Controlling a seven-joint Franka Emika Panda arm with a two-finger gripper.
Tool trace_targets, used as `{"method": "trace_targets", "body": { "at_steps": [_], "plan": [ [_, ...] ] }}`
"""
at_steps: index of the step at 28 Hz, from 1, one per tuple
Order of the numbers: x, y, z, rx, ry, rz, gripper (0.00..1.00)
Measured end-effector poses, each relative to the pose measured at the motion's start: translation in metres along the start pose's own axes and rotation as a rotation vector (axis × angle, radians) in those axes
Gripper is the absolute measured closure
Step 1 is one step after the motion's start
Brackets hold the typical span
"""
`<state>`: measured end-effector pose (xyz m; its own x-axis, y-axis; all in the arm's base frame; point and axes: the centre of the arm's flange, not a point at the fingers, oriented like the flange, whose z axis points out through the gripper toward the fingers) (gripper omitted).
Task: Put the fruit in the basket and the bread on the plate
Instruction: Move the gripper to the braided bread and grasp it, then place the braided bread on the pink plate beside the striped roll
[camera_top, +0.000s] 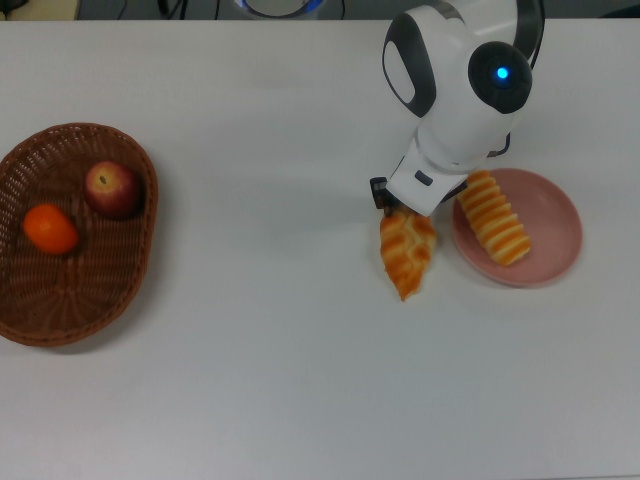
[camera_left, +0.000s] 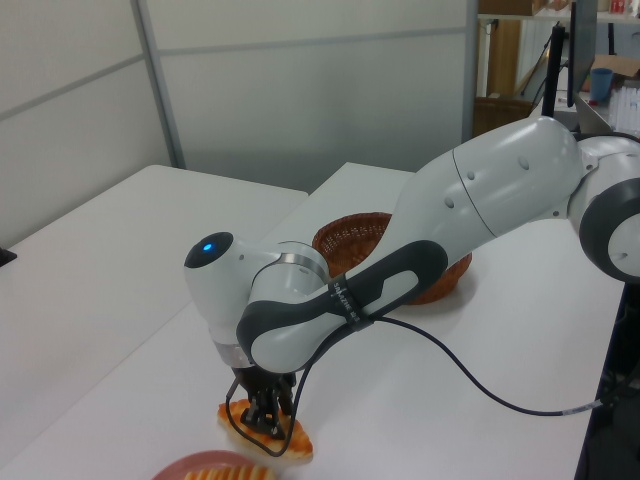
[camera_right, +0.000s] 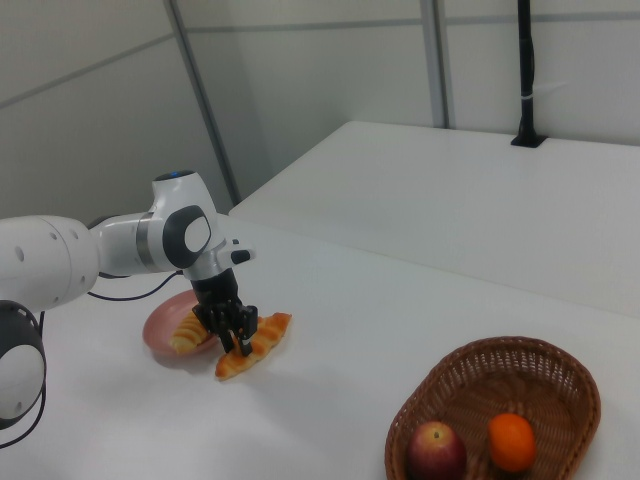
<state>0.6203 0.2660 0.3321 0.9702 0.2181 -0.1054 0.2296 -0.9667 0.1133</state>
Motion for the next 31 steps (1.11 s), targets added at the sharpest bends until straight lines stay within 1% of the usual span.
{"method": "trace_targets", "body": {
  "at_steps": [4, 5, 6, 9, 10, 12, 19, 27, 31],
  "plan": [
    [0.000, -0.001, 0.004, 0.000, -0.004, -0.001, 0.70],
    [0.000, -0.001, 0.005, 0.000, -0.005, -0.001, 0.76],
    [0.001, -0.001, 0.005, 0.000, -0.005, -0.001, 0.77],
    [0.001, 0.000, 0.005, 0.001, -0.003, 0.001, 0.86],
    [0.001, 0.000, 0.004, 0.001, -0.002, 0.004, 0.92],
    [0.002, 0.001, 0.004, 0.000, -0.001, 0.014, 0.93],
    [0.007, 0.008, -0.010, 0.003, 0.026, 0.050, 0.94],
    [0.004, 0.014, -0.059, 0.014, 0.105, 0.077, 0.94],
    [-0.001, 0.001, -0.083, 0.024, 0.143, 0.063, 0.94]
  ]
}}
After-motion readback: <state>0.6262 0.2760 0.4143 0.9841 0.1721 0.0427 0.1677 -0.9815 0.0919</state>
